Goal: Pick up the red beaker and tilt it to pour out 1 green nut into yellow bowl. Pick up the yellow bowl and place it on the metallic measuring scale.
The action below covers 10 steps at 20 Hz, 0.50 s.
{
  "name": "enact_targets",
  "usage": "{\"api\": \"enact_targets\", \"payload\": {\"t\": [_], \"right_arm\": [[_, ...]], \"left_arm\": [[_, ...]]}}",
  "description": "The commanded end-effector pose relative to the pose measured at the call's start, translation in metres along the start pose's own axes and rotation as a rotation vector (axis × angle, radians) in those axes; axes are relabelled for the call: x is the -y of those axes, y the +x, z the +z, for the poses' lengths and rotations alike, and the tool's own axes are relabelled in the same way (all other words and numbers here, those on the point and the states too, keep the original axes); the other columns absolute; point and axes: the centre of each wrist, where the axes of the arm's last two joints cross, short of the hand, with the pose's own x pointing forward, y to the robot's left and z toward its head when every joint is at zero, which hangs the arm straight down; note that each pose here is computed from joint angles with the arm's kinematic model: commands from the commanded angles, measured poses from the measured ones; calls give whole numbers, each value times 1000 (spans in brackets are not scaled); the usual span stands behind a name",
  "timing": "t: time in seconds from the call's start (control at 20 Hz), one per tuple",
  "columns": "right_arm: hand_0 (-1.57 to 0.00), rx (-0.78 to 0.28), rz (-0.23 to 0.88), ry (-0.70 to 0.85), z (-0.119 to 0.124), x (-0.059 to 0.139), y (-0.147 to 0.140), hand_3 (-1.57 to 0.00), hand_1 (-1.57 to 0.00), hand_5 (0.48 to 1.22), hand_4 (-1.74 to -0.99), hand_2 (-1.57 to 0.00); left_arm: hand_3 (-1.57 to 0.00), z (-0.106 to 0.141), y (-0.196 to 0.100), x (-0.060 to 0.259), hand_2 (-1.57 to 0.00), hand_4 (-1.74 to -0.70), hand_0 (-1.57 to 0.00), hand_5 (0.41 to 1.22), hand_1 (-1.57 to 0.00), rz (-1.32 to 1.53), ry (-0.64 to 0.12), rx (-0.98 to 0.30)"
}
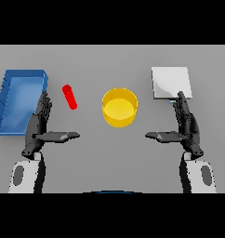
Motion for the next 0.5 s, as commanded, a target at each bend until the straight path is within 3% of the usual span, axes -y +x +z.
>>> {"api": "enact_targets", "payload": {"t": [0.0,0.25,0.3,0.35,0.45], "right_arm": [[1,-1,-1,-1,-1,-1,0,1,1,599,-1167,1],[1,-3,0,1,-5,-5,1,1,1,599,-1167,1],[1,74,156,-1,2,-4,4,1,1,599,-1167,1],[1,117,241,6,8,-9,5,1,1,595,-1163,1],[1,125,325,2,17,-13,3,1,1,591,-1160,1]], "left_arm": [[1,0,0,-1,1,-1151,1,599,1,0,2,0],[1,1,1,-15,1,-1151,1,599,1,-4,4,-2],[1,8,5,-19,1,-1151,1,599,1,-69,-23,25],[1,15,9,-21,1,-1156,1,599,1,-109,-40,28],[1,19,14,-21,1,-1161,1,599,1,-144,-57,15]]}}
